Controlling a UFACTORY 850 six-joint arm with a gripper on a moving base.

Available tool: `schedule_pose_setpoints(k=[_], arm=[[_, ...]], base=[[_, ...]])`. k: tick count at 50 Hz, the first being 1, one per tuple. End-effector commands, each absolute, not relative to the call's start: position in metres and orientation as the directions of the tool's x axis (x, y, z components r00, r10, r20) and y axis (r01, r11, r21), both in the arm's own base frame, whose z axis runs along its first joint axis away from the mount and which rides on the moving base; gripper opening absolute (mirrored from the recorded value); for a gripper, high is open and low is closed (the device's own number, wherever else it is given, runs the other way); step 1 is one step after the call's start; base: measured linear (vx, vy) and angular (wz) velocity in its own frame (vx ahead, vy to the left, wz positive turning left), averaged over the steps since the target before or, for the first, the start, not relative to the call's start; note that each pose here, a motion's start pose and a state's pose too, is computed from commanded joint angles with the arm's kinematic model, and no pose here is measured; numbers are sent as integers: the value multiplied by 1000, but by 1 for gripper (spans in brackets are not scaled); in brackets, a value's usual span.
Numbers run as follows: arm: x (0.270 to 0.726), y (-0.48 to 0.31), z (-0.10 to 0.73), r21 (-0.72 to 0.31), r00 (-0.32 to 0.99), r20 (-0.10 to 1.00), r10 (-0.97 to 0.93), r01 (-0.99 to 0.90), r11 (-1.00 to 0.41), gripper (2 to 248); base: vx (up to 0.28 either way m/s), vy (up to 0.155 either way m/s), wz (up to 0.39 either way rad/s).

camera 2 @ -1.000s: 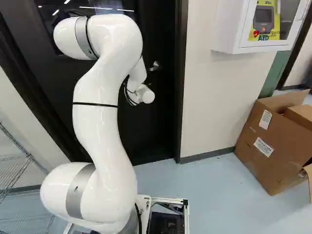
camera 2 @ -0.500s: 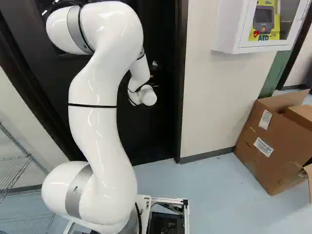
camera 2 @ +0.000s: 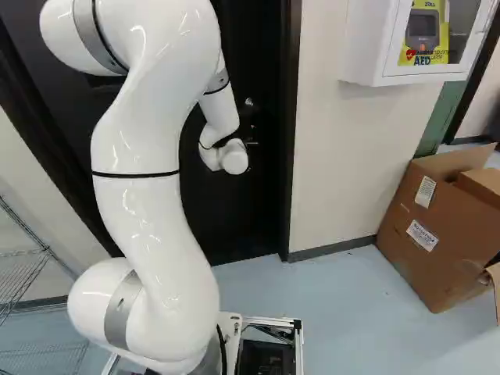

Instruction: Open the door and move inside

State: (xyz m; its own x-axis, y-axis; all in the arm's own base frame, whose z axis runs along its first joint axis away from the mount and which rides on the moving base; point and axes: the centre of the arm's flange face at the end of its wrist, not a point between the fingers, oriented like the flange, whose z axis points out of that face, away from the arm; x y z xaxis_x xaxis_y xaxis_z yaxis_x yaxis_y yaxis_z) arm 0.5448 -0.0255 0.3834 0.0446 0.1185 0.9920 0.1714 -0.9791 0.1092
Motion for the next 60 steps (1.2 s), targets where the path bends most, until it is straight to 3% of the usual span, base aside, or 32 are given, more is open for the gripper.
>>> schedule_pose_setpoints(k=[60], arm=[[420, -39, 382, 6, 231, 973, -13, -79, -997, 247]], base=[[0, 0, 0]])
